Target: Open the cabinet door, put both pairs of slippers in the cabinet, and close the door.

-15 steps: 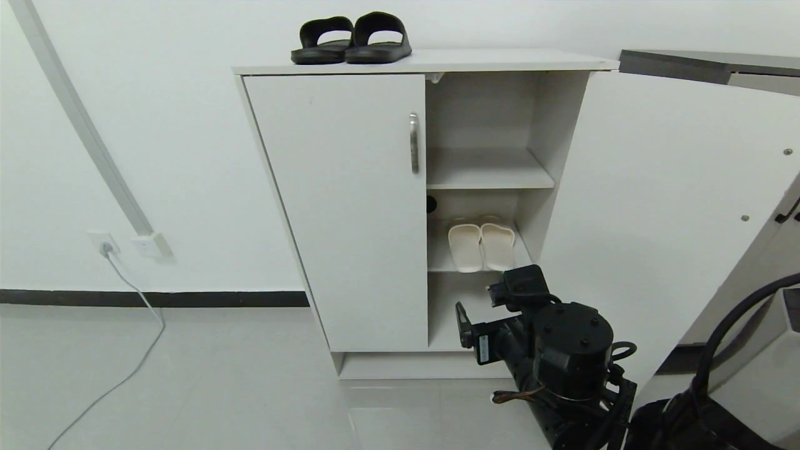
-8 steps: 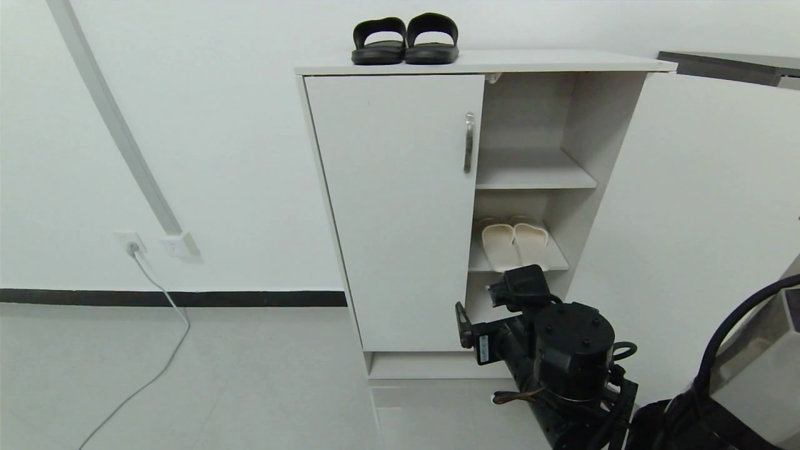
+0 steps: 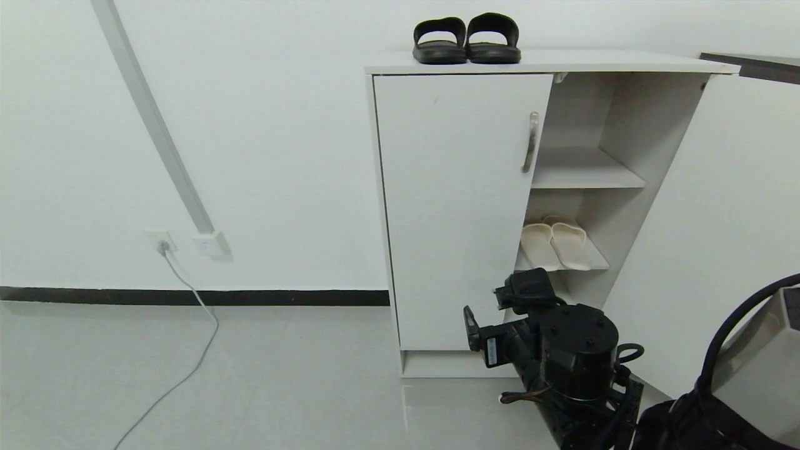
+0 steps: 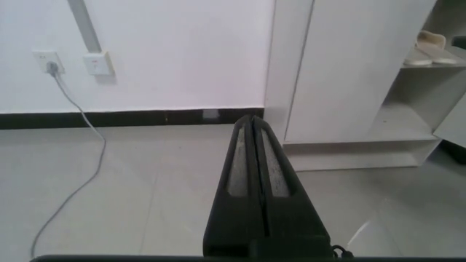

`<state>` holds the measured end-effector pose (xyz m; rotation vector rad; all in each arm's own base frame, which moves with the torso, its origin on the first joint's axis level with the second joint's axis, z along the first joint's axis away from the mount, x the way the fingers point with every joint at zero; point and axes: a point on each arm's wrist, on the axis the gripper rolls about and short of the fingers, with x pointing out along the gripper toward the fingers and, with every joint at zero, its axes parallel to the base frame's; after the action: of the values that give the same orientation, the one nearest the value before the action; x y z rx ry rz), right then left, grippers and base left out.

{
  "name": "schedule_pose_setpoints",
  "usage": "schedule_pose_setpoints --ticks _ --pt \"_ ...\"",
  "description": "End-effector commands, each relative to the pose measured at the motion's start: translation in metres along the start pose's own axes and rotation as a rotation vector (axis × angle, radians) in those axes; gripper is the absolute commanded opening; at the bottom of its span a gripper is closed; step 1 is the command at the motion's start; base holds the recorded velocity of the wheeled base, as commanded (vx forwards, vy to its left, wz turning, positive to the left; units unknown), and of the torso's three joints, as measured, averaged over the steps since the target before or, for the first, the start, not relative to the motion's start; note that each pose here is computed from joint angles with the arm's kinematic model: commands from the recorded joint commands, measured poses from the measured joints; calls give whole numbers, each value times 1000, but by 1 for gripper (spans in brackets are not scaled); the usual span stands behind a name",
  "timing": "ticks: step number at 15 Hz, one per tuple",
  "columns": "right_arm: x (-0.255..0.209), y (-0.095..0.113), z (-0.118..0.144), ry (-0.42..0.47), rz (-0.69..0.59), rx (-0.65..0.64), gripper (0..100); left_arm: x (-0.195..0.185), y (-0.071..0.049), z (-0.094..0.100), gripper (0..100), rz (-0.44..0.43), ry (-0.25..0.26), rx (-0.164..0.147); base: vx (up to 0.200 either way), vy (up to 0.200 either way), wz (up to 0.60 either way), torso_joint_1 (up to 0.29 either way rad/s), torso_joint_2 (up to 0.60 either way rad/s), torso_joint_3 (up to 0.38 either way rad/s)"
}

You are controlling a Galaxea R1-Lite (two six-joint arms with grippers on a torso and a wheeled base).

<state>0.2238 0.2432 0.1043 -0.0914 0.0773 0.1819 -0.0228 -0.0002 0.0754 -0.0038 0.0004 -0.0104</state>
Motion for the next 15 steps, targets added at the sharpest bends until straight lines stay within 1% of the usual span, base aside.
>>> schedule_pose_setpoints --ticks 1,15 --pt "0 -1 1 -2 -2 -6 100 0 0 0 0 0 1 -1 0 0 0 0 0 0" --pt "-1 -1 -3 8 1 -16 100 0 0 0 0 4 1 -4 0 0 0 0 0 0"
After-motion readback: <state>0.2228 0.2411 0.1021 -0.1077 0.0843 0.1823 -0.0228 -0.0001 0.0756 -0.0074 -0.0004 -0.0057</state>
